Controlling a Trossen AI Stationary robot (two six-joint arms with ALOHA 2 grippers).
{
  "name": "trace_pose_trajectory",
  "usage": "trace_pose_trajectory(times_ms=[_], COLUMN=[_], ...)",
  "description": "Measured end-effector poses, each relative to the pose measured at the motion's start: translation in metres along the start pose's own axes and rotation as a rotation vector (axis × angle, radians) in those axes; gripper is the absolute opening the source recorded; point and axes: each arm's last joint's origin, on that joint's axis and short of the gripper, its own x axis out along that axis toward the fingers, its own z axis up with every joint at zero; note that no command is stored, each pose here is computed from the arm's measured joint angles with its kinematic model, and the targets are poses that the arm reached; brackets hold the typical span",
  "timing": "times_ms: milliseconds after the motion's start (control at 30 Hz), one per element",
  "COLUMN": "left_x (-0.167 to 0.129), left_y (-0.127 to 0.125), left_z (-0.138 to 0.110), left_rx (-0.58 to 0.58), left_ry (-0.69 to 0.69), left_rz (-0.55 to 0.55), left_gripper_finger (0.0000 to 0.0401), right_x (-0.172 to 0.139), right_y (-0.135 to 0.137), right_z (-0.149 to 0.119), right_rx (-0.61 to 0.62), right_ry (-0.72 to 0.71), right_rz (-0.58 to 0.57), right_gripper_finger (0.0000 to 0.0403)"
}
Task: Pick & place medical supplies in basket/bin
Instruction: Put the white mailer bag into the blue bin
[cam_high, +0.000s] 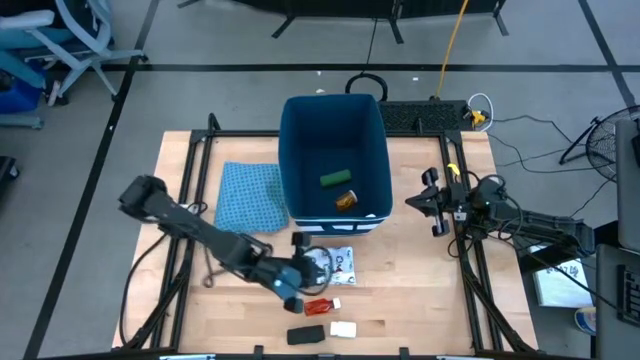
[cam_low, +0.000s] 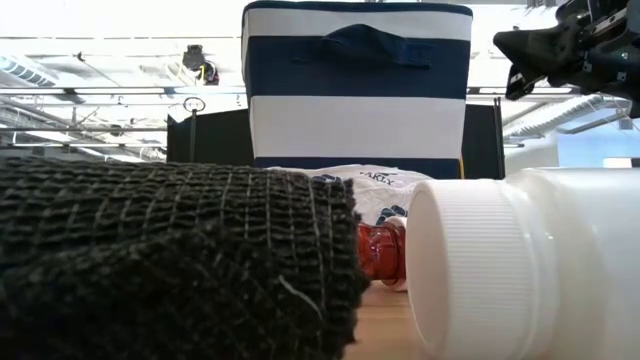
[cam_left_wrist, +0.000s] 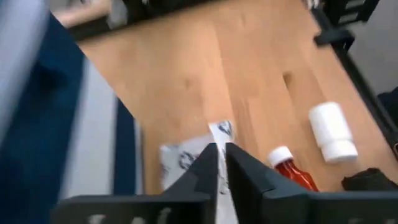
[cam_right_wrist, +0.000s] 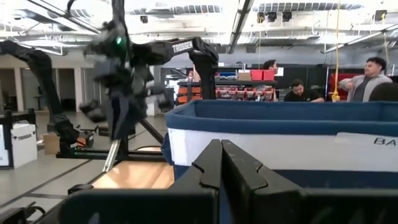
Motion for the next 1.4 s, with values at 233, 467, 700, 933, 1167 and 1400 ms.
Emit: trace_pose_trajectory(times_ms=[233, 467, 700, 933, 1167, 1400], left_x=[0.043, 0.072, 0.092, 0.11, 0.114, 0.114], left_y=[-0.018, -0.029, -0.024, -0.02, -0.019, -0.021], left_z=[-0.023, -0.043, -0.056, -0.071, -0.073, -0.072], left_rx=[-0.121, -0.119, -0.092, -0.07, -0.066, -0.077], left_ry=[0.132, 0.227, 0.283, 0.357, 0.366, 0.367], left_rz=[-0.025, -0.036, 0.03, 0.054, 0.055, 0.017], left_gripper_finger=[0.0189, 0.032, 0.0345, 0.0315, 0.0256, 0.0125], right_x=[0.0, 0.0, 0.0, 0.0, 0.0, 0.0], right_y=[0.0, 0.0, 0.0, -0.001, -0.001, -0.001], right_z=[-0.001, -0.003, -0.004, -0.007, -0.008, -0.008], right_rx=[0.051, 0.061, 0.052, 0.067, 0.074, 0.074], right_ry=[0.011, 0.027, 0.04, 0.07, 0.074, 0.074], right_rz=[-0.001, -0.004, -0.006, -0.011, -0.012, -0.011], right_gripper_finger=[0.0, 0.0, 0.0, 0.0, 0.0, 0.0])
